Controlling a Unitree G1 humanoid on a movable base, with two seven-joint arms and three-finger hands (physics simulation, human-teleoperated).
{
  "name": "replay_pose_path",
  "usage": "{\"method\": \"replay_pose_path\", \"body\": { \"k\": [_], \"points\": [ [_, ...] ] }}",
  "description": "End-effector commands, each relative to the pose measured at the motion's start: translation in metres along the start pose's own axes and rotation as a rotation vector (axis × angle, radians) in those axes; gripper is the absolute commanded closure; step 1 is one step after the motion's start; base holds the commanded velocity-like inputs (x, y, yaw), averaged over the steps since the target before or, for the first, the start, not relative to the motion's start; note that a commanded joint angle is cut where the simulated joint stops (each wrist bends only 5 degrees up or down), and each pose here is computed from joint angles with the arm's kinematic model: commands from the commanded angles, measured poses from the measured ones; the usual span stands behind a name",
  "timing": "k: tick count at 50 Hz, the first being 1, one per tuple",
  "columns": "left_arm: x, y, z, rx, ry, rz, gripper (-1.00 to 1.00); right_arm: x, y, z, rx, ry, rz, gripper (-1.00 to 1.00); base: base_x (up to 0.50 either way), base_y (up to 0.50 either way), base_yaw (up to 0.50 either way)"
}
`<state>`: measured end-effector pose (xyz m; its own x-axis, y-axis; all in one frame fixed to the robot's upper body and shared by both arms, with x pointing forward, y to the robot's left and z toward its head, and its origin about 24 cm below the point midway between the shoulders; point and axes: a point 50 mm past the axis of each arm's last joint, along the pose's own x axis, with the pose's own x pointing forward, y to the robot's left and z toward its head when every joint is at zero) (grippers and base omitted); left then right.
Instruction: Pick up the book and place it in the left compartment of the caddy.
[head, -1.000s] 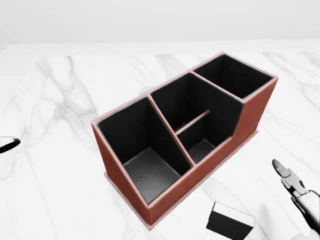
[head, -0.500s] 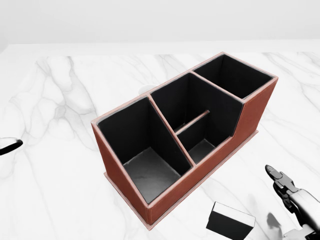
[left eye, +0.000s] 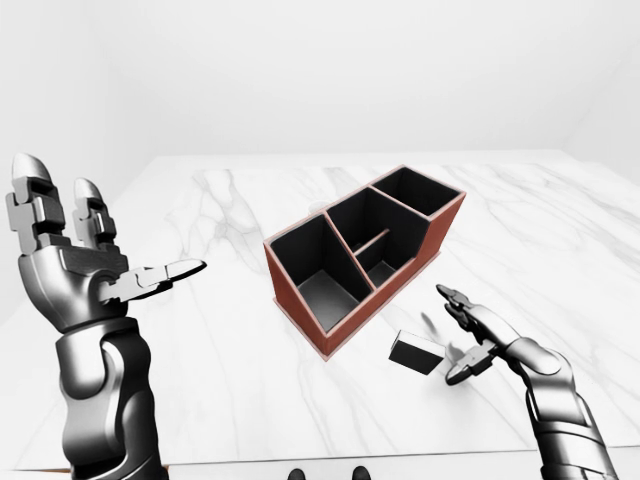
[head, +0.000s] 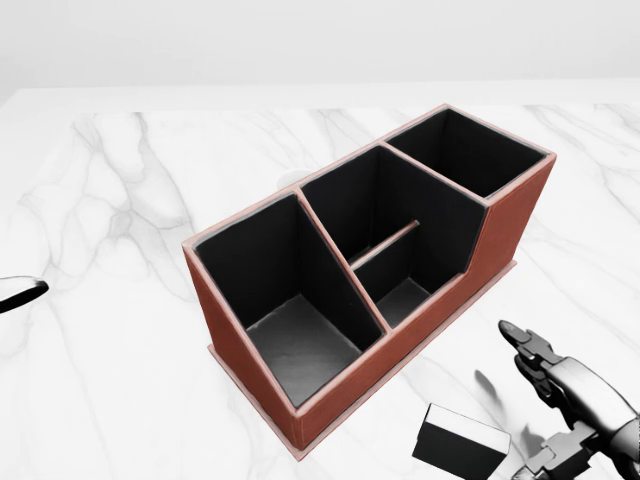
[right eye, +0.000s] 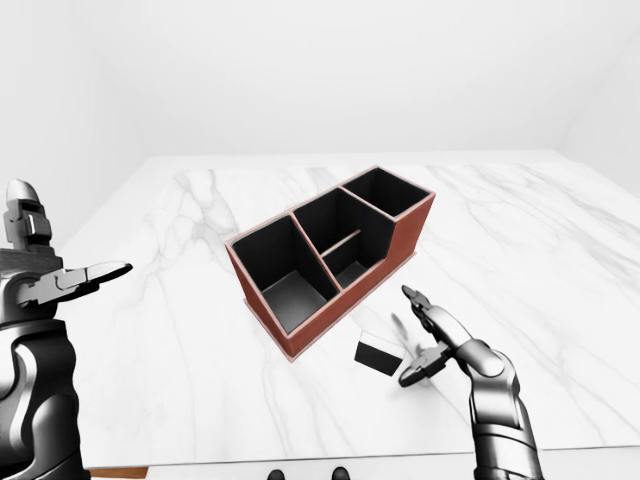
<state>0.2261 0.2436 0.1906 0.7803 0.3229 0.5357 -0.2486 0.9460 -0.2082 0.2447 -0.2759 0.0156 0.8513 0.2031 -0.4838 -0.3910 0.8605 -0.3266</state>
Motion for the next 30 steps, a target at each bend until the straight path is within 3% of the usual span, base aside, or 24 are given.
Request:
{"method": "replay_pose_path", "body": {
  "k": [1,30],
  "points": [
    [0.000,0.000,0.009,-0.012,-0.036,0.003,-1.00,0.012,0.003,0.005,-0.008,0.003,0.038,-1.00,0.00,0.00,0.00],
    [0.000,0.002,0.000,-0.008,0.000,0.007,-1.00,0.037,0.028,-0.010,0.074,0.085,0.134,-1.00,0.00,0.00,0.00]
  ]
}}
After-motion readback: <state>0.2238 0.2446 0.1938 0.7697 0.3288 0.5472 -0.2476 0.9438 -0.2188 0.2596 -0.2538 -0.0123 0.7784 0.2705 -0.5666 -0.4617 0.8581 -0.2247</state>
